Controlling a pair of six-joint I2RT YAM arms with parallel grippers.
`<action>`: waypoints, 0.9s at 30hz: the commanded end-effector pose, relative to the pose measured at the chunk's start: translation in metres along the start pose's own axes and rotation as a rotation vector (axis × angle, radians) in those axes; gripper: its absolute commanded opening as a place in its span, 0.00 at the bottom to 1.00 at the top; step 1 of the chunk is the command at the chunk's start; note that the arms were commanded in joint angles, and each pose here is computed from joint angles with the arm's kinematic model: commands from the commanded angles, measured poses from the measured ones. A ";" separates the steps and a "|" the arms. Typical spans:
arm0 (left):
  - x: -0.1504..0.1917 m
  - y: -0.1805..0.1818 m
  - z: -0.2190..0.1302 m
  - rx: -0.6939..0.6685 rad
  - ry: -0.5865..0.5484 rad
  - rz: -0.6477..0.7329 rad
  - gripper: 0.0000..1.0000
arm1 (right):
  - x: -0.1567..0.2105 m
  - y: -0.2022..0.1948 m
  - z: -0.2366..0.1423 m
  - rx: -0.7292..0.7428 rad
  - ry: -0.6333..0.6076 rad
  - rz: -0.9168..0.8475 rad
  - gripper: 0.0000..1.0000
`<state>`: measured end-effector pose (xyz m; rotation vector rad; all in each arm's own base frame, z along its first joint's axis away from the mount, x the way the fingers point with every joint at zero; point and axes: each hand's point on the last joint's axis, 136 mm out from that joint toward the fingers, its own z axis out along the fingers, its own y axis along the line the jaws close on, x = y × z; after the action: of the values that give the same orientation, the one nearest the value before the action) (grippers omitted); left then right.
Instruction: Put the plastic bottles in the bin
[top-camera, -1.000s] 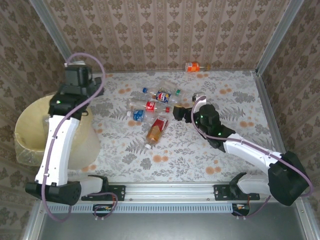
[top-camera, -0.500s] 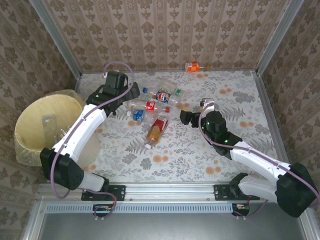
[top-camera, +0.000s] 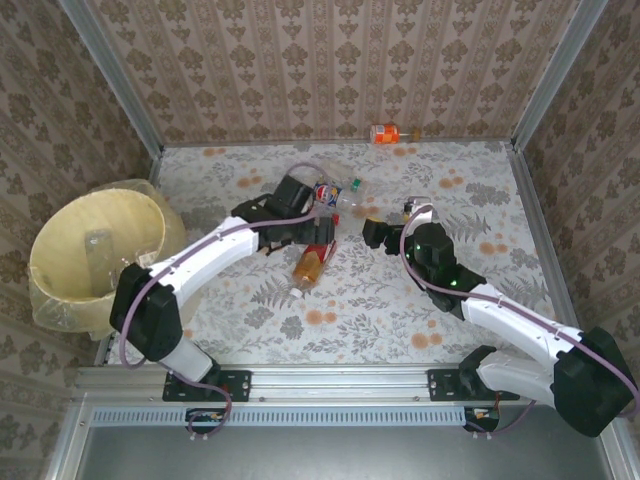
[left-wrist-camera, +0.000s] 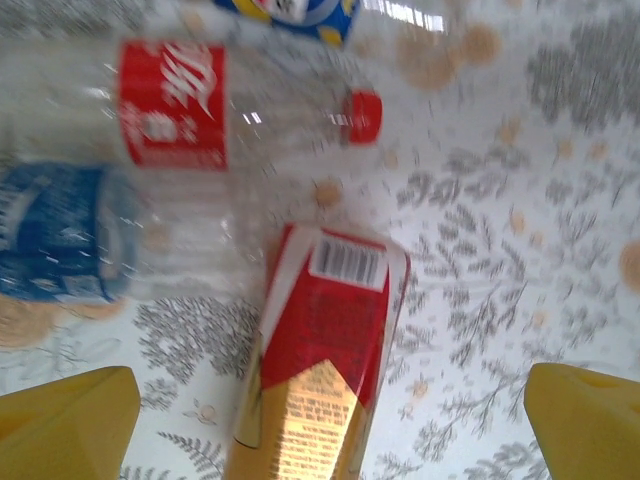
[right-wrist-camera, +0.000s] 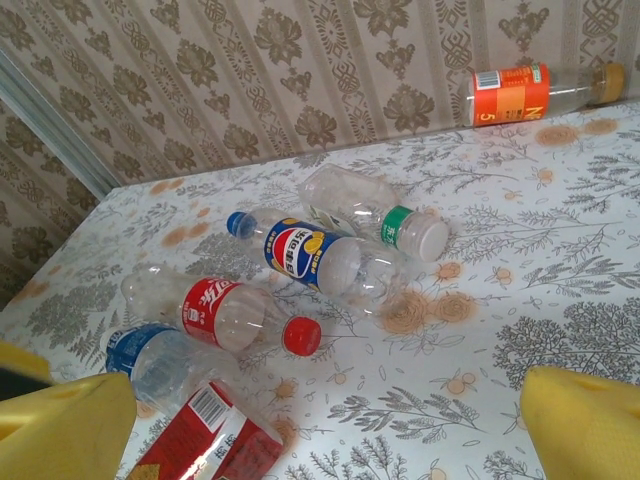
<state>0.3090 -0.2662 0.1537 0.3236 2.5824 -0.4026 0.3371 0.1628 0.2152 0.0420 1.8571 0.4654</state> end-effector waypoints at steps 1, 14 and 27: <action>0.032 -0.007 0.016 -0.005 0.093 0.120 1.00 | 0.002 -0.010 -0.004 0.038 -0.007 0.021 1.00; 0.084 0.005 0.064 -0.110 0.267 0.280 1.00 | 0.003 -0.012 -0.007 0.041 -0.006 0.026 1.00; 0.094 0.008 0.087 -0.140 0.334 0.305 0.74 | 0.004 -0.014 -0.008 0.049 -0.005 0.031 1.00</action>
<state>0.2672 -0.2722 0.0253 0.7591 2.8087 -0.0777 0.3331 0.1546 0.2051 0.0783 1.8807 0.4504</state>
